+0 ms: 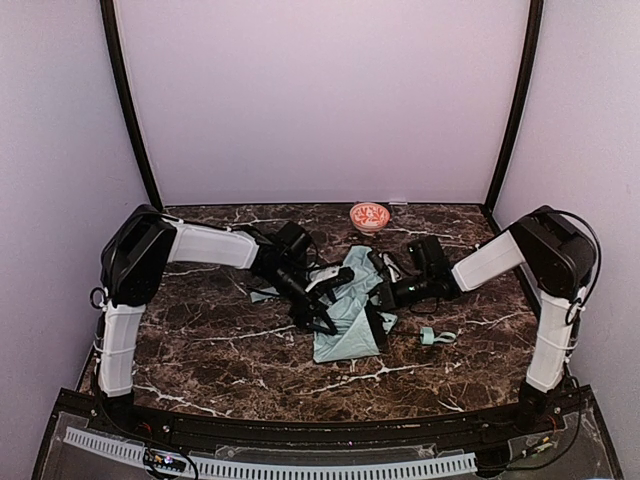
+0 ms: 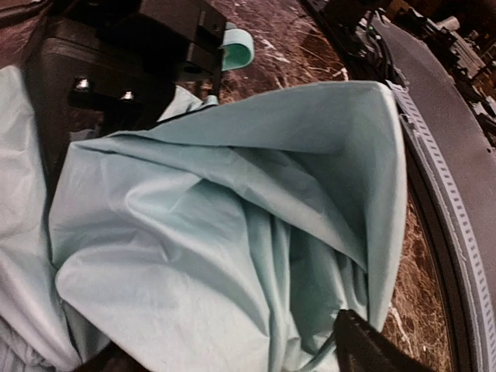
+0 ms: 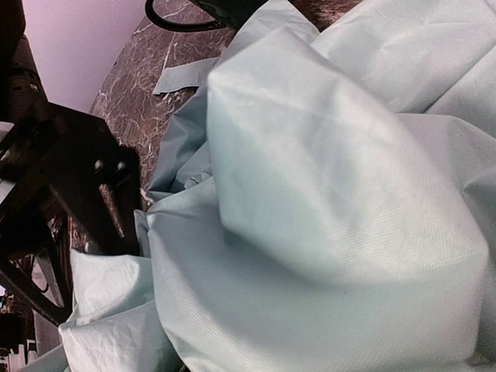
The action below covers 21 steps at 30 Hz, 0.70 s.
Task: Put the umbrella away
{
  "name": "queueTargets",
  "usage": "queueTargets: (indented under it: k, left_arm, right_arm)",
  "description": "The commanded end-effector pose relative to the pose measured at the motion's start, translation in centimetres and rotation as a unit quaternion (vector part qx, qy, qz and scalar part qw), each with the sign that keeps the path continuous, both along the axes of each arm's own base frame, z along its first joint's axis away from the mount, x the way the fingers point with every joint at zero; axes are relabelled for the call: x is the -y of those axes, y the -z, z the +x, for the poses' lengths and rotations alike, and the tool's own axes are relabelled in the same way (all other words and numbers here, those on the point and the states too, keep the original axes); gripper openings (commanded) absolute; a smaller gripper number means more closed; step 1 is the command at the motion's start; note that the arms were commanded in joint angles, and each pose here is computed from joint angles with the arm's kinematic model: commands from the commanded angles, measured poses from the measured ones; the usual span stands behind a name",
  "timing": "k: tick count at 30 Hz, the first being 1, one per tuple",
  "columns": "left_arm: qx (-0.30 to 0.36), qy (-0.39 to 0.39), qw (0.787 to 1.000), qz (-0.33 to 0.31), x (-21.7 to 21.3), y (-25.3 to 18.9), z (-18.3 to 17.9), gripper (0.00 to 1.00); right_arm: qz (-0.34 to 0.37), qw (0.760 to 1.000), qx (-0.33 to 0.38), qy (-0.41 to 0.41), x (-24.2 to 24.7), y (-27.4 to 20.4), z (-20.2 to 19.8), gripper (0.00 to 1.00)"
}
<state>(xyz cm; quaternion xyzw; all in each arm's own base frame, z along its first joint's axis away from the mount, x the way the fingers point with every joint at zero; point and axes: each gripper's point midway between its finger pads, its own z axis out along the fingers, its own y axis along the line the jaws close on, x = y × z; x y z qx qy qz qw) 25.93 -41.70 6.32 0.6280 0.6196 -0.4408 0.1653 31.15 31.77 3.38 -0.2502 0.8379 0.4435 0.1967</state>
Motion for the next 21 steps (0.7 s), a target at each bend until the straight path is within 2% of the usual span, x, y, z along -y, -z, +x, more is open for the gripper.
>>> queueTargets:
  k: [1, 4, 6, 8, 10, 11, 14, 18, 21]
  left_arm:
    - [0.097, -0.094, 0.991, 0.025, -0.5, -3.6, 3.7, 0.92]
    - [0.156, -0.132, 0.979, -0.001, -1.4, -7.5, 4.3, 0.95]
    - [0.176, -0.144, 0.974, -0.009, -2.0, -9.3, 3.4, 0.9]
    - [0.188, -0.128, 0.974, -0.012, -2.0, -10.2, 0.9, 0.76]
    - [0.191, -0.098, 0.977, -0.006, -1.7, -9.6, -2.1, 0.57]
    - [0.187, -0.08, 0.979, -0.002, -1.4, -8.8, -3.6, 0.52]
    - [0.164, -0.043, 0.985, 0.034, -0.8, -5.3, -6.2, 0.56]
    - [0.175, -0.087, 0.978, 0.077, 0.0, -3.1, -4.0, 0.69]
    - [0.197, -0.114, 0.97, 0.087, 0.2, -2.7, -2.6, 0.72]
  right_arm:
    - [-0.047, 0.997, -0.056, 0.008, 1.4, 4.4, -1.3, 0.0]
    - [-0.049, 0.997, -0.061, 0.006, 1.5, 5.0, -1.5, 0.0]
    - [-0.053, 0.997, -0.064, 0.005, 1.5, 5.3, -1.5, 0.0]
    - [-0.053, 0.997, -0.063, 0.004, 1.4, 5.4, -1.4, 0.0]
    - [-0.055, 0.996, -0.065, 0.006, 1.4, 5.5, -1.2, 0.0]
    - [-0.054, 0.996, -0.065, 0.006, 1.3, 5.5, -1.1, 0.0]
    - [-0.054, 0.996, -0.064, 0.006, 1.1, 5.5, -0.8, 0.0]
    - [-0.061, 0.996, -0.06, 0.005, 0.9, 5.3, -0.8, 0.0]
    - [-0.072, 0.996, -0.055, -0.003, 0.7, 5.4, -1.0, 0.0]
